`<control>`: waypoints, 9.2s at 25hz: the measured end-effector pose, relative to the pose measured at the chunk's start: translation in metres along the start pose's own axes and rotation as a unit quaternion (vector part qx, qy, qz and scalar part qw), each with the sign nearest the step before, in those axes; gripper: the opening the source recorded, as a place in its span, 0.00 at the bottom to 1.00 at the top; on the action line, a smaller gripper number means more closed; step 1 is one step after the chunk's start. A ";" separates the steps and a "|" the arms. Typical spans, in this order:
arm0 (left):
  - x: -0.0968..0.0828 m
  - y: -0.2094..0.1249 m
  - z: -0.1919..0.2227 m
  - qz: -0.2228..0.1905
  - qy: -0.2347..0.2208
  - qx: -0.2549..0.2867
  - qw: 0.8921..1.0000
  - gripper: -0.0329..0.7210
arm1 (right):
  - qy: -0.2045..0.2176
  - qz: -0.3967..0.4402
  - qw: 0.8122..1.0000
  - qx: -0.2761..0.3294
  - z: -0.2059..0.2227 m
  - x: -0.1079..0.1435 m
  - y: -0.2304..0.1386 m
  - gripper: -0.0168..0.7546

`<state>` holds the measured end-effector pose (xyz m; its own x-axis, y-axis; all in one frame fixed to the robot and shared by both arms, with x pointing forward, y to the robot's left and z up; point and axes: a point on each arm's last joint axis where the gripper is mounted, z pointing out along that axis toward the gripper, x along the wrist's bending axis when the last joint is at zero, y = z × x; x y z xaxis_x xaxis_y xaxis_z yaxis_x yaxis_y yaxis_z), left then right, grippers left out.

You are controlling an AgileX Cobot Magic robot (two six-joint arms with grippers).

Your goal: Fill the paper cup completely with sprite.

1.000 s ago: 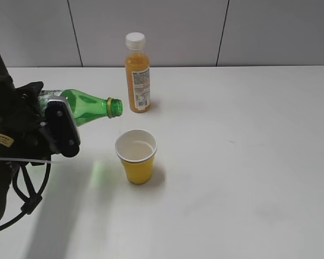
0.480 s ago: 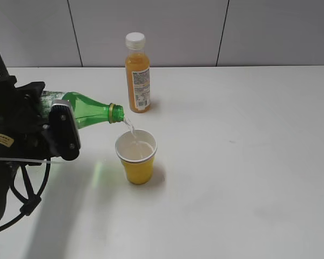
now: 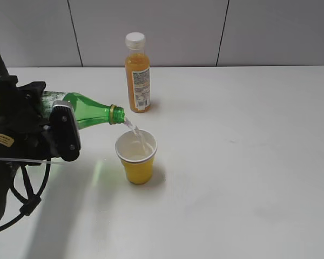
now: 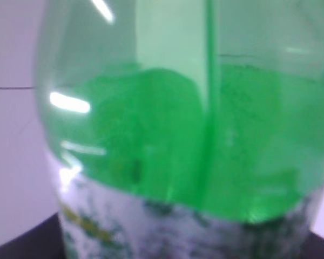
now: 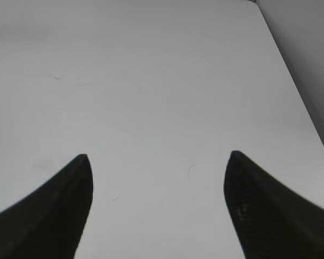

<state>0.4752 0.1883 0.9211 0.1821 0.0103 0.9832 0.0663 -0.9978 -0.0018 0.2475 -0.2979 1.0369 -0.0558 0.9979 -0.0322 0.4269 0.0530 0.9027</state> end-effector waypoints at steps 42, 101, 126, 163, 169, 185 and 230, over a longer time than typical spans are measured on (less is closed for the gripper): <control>0.001 0.000 0.000 0.011 0.004 0.001 1.000 0.66 | 0.000 0.001 1.000 0.000 0.000 0.000 0.000 0.78; 0.003 0.006 0.000 -0.405 0.000 -0.033 0.914 0.66 | 0.000 0.001 1.000 0.000 0.000 0.000 0.000 0.78; 0.007 -0.003 0.010 -0.711 -0.016 -0.053 0.700 0.66 | 0.000 0.001 1.000 0.000 0.000 0.000 0.000 0.78; -0.020 0.001 0.158 -0.679 -0.015 -0.099 0.728 0.65 | 0.000 0.001 1.000 0.000 0.000 0.000 0.000 0.78; -0.021 0.001 0.158 -0.679 -0.018 -0.096 0.728 0.65 | 0.000 0.001 1.000 0.000 0.000 0.000 0.000 0.78; -0.015 0.001 0.159 -0.680 -0.008 -0.106 0.725 0.86 | 0.000 0.001 1.000 -0.001 0.000 0.000 0.000 0.78; 0.078 -0.057 0.022 -0.627 -0.215 0.045 0.748 0.83 | 0.000 0.001 1.000 -0.001 0.000 0.000 0.000 0.78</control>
<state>0.5075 0.2470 0.9938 0.2193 0.9729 0.0731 0.5116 -0.1785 0.8405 0.2476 -0.2979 1.0370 -0.0550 0.9980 -0.0307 0.4261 0.0513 0.9032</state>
